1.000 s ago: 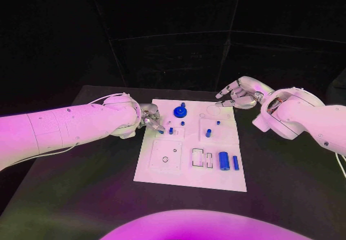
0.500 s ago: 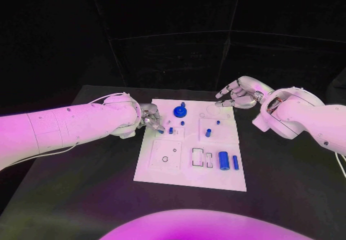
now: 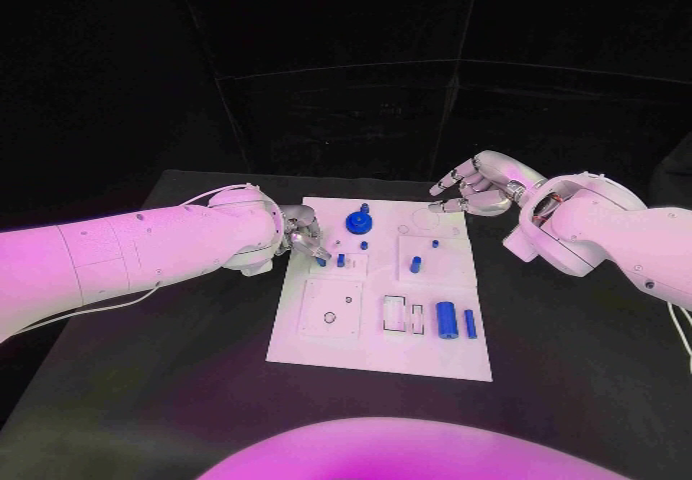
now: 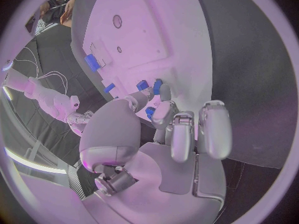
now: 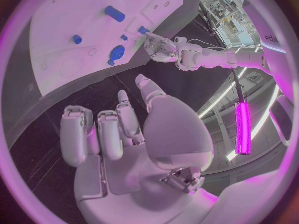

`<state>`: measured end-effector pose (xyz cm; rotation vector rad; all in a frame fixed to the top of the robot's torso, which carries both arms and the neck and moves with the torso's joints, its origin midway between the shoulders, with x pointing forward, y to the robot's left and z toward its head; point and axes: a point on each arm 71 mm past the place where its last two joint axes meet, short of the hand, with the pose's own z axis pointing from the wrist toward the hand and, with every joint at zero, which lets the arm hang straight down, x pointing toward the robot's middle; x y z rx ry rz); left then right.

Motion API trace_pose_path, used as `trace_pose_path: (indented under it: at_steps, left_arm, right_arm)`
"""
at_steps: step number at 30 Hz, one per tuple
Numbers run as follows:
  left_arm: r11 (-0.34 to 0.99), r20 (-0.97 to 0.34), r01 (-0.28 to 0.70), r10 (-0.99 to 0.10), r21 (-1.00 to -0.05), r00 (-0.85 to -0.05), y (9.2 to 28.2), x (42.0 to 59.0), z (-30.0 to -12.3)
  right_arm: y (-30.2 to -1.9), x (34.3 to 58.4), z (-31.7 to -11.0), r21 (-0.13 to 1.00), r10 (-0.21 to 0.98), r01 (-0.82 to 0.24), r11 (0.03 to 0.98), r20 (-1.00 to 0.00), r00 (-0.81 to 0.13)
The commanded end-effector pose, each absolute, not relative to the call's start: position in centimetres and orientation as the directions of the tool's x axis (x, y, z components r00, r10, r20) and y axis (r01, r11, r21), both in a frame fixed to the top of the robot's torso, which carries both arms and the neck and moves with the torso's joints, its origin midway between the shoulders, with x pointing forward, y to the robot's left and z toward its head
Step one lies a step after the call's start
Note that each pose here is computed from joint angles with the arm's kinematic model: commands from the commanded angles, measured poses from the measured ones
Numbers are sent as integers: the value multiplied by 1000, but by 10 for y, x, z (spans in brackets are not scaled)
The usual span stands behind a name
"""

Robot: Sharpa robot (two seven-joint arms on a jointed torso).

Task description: Assemble the parts on the task board

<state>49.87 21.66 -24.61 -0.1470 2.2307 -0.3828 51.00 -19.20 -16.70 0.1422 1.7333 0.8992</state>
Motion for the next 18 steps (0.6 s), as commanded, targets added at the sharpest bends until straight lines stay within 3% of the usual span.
trace_pose_path:
  at_steps: [1, 18]
  left_arm:
    - [945, -722, 18, -238, -328, -650, 213, 498, -248]
    - [953, -711, 4, -222, -302, -667, 215, 500, -251]
  right_arm:
    - [-191, 510, -166, 627, 510, -345, 698, -775, -374]
    - [-191, 510, -166, 626, 509, -343, 700, -774, -376]
